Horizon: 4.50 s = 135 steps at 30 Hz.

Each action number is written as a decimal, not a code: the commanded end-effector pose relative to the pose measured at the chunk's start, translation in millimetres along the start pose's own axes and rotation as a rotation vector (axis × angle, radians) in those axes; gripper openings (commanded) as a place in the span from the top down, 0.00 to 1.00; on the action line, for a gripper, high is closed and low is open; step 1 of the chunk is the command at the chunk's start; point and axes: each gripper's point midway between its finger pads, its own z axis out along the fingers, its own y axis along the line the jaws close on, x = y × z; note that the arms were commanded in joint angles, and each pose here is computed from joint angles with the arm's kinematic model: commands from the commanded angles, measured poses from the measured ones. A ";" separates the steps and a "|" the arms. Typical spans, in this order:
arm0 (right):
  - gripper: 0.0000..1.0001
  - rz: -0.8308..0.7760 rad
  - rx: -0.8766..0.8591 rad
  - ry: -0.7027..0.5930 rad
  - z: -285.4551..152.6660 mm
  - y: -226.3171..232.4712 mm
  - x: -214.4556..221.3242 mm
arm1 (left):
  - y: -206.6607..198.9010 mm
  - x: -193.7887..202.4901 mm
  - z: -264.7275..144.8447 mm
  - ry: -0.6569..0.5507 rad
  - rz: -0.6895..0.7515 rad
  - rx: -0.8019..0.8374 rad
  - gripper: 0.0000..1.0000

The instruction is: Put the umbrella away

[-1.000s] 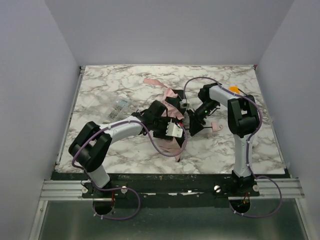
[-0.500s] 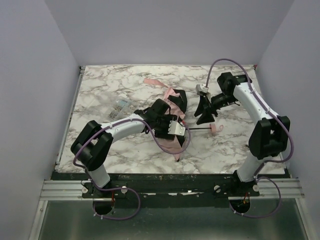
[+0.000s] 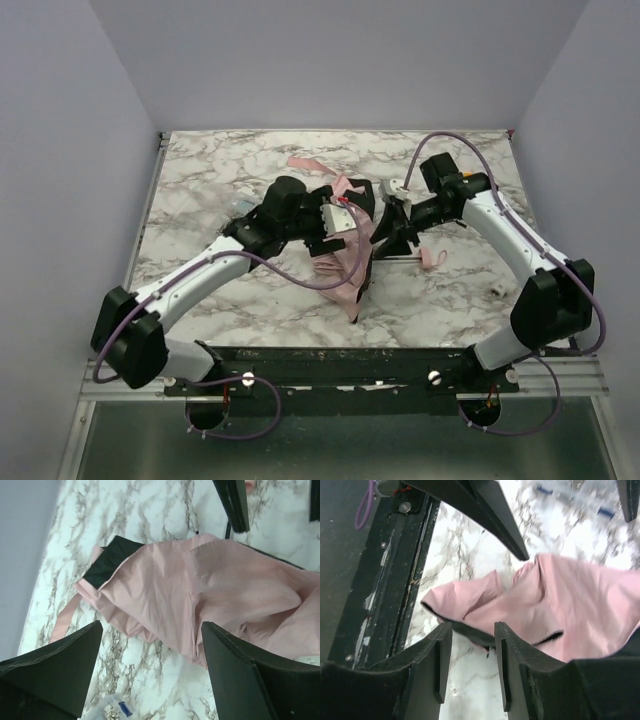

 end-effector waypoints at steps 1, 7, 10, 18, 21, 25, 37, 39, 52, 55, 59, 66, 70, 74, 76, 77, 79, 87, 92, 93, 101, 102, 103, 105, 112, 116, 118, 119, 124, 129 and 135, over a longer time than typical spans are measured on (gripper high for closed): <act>0.55 -0.098 0.070 -0.007 21.8 -2.5 -40.9 | 9.9 -17.7 -37.4 -0.116 -0.167 -0.155 0.17; 0.66 -0.044 0.105 0.101 61.9 -9.1 -5.9 | -5.8 -6.1 -76.8 -0.269 -0.668 -0.227 0.23; 0.79 0.017 0.165 0.247 68.1 -24.4 42.6 | -35.2 6.5 -77.5 -0.295 -0.793 -0.166 0.31; 0.77 0.082 0.236 0.413 70.9 -39.0 88.9 | -98.6 40.8 -57.0 -0.275 -1.244 -0.052 0.50; 0.67 0.028 0.043 0.344 66.3 -0.2 47.9 | -117.9 55.6 -44.6 -0.240 -1.350 -0.074 0.50; 0.46 -0.076 -0.035 0.228 52.0 19.3 -25.0 | -132.8 71.1 -28.8 -0.180 -1.456 -0.114 0.50; 0.00 -0.232 0.323 0.286 67.3 -92.1 2.8 | -157.1 95.3 25.2 -0.001 -1.576 -0.133 0.83; 0.00 -0.228 0.338 0.325 70.0 -102.2 17.6 | -158.8 103.6 33.7 0.033 -1.597 -0.155 0.86; 0.09 -0.026 0.283 0.566 93.2 -107.1 143.1 | -113.2 137.2 65.7 -0.011 -1.627 -0.417 0.97; 0.17 0.010 0.287 0.601 94.9 -108.3 160.3 | -95.5 146.2 63.4 -0.041 -1.614 -0.509 1.00; 0.41 0.076 0.226 0.632 99.2 -99.4 174.1 | -74.5 146.0 67.7 -0.080 -1.590 -0.577 1.00; 0.66 0.263 -0.093 0.501 115.2 -22.0 150.2 | -60.8 155.9 83.7 -0.081 -1.592 -0.652 1.00; 0.58 0.231 0.019 0.564 109.6 -33.5 158.0 | -61.4 146.2 87.0 -0.154 -1.577 -0.590 1.00; 0.50 0.233 0.108 0.572 105.6 -58.4 148.7 | -67.1 109.1 68.5 -0.281 -1.507 -0.441 0.90; 0.50 0.218 0.137 0.574 104.9 -68.0 143.8 | -72.6 95.1 50.3 -0.321 -1.469 -0.396 0.79; 0.50 0.211 0.155 0.582 104.1 -73.0 144.0 | -77.3 93.5 41.2 -0.321 -1.450 -0.382 0.71; 0.52 0.208 0.177 0.597 102.3 -79.9 148.3 | -84.0 88.0 23.0 -0.327 -1.417 -0.360 0.59; 0.55 0.211 0.198 0.600 102.6 -85.5 153.1 | -124.4 83.5 -11.9 -0.191 -1.380 -0.236 0.47; 0.55 0.217 0.197 0.599 102.9 -84.0 154.9 | -171.1 81.5 -7.7 -0.056 -1.373 -0.093 0.55; 0.55 0.219 0.196 0.600 102.9 -83.4 155.9 | -178.3 79.5 -5.0 -0.034 -1.366 -0.067 0.55; 0.55 0.224 0.195 0.598 103.0 -82.0 156.5 | -194.8 72.2 17.0 0.051 -1.348 -0.042 0.55; 0.55 0.223 0.194 0.596 103.3 -82.0 156.1 | -192.8 71.1 20.0 0.052 -1.348 -0.047 0.56; 0.55 0.225 0.195 0.596 103.5 -82.0 156.0 | -191.0 69.2 22.9 0.051 -1.347 -0.050 0.57; 0.56 0.229 0.191 0.593 104.0 -81.2 155.9 | -186.9 65.5 32.6 0.057 -1.338 -0.050 0.66; 0.56 0.248 0.174 0.583 105.6 -75.2 157.2 | -189.9 22.6 85.0 -0.017 -1.325 0.117 1.00; 0.57 0.266 0.162 0.582 107.5 -71.3 161.5 | -188.0 -6.7 100.6 -0.073 -1.285 0.165 1.00; 0.57 0.272 0.162 0.590 107.3 -70.7 164.7 | -187.2 -15.6 100.0 -0.093 -1.263 0.178 0.82; 0.57 0.274 0.164 0.593 106.7 -71.1 166.2 | -187.2 -20.4 97.0 -0.115 -1.250 0.191 0.76; 0.57 0.280 0.159 0.595 108.3 -71.1 167.9 | -197.6 -56.8 63.4 -0.276 -1.129 0.373 0.61; 0.57 0.272 0.142 0.601 107.1 -68.4 168.3 | -202.9 -70.8 18.2 -0.377 -1.017 0.436 0.55; 0.57 0.236 0.088 0.579 106.8 -55.2 166.3 | -195.2 -29.2 -16.4 -0.229 -0.895 0.283 0.42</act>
